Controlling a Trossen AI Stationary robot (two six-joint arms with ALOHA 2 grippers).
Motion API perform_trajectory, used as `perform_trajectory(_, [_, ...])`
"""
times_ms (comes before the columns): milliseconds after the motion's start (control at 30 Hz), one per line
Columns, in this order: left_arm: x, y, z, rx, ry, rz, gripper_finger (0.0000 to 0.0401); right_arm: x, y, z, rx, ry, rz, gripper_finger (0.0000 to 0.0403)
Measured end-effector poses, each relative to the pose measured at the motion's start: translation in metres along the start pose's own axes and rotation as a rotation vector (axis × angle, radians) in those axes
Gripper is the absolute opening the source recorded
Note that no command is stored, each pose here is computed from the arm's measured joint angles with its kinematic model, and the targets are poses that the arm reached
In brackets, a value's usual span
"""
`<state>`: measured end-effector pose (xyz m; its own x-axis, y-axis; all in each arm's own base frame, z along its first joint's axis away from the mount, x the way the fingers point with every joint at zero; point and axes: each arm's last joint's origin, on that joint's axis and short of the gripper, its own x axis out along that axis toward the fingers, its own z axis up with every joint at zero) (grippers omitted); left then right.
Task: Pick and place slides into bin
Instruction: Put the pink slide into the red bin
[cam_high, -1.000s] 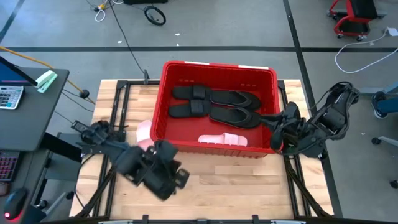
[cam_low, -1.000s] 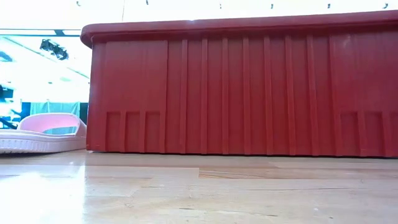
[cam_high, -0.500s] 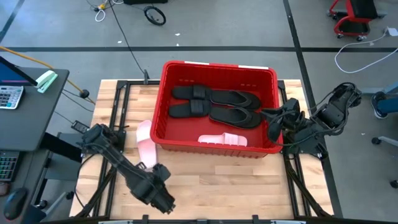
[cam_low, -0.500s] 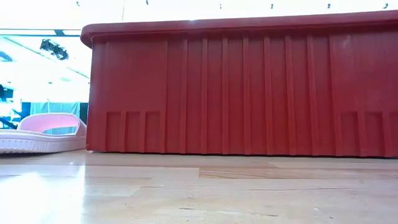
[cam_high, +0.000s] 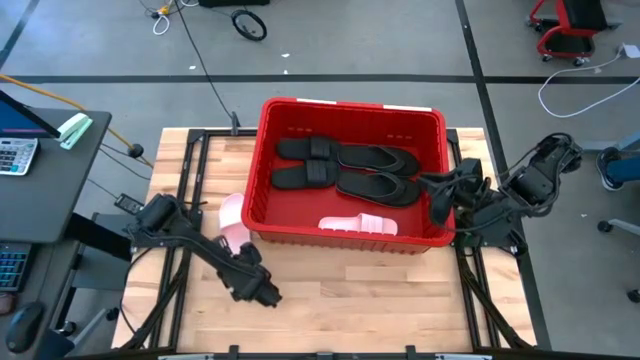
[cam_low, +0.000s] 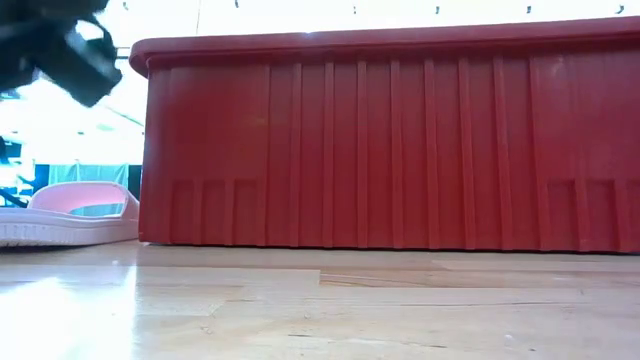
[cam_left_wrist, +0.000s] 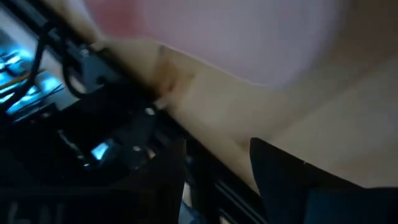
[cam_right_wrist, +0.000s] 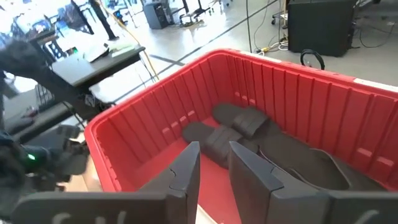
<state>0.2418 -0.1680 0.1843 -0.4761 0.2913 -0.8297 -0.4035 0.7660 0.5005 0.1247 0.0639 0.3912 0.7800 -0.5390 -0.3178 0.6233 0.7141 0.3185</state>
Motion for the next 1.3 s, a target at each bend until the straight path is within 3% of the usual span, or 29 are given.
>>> perform_trajectory(433, [0.044, 0.024, 0.025, -0.002, -0.072, 0.237, 0.0178, 0.013, 0.001, 0.012, 0.138, -0.092, -0.072, 0.0089])
perform_trajectory(667, [0.069, 0.024, 0.036, -0.017, -0.102, 0.198, 0.0177, 0.017, 0.002, 0.016, 0.174, -0.11, -0.085, 0.0089])
perform_trajectory(767, [0.076, 0.028, 0.036, -0.028, -0.091, 0.228, 0.0171, 0.018, 0.002, 0.016, 0.179, -0.11, -0.088, 0.0089])
perform_trajectory(967, [0.077, 0.033, 0.038, -0.03, -0.082, 0.258, 0.0163, 0.018, 0.002, 0.016, 0.183, -0.111, -0.085, 0.0089])
perform_trajectory(1133, [0.062, 0.039, 0.038, -0.023, -0.056, 0.319, 0.0162, 0.018, 0.002, 0.016, 0.185, -0.107, -0.082, 0.0089])
perform_trajectory(1300, [0.055, 0.038, 0.044, -0.033, -0.158, 0.299, 0.016, 0.018, 0.002, 0.016, 0.18, -0.106, -0.082, 0.0089])
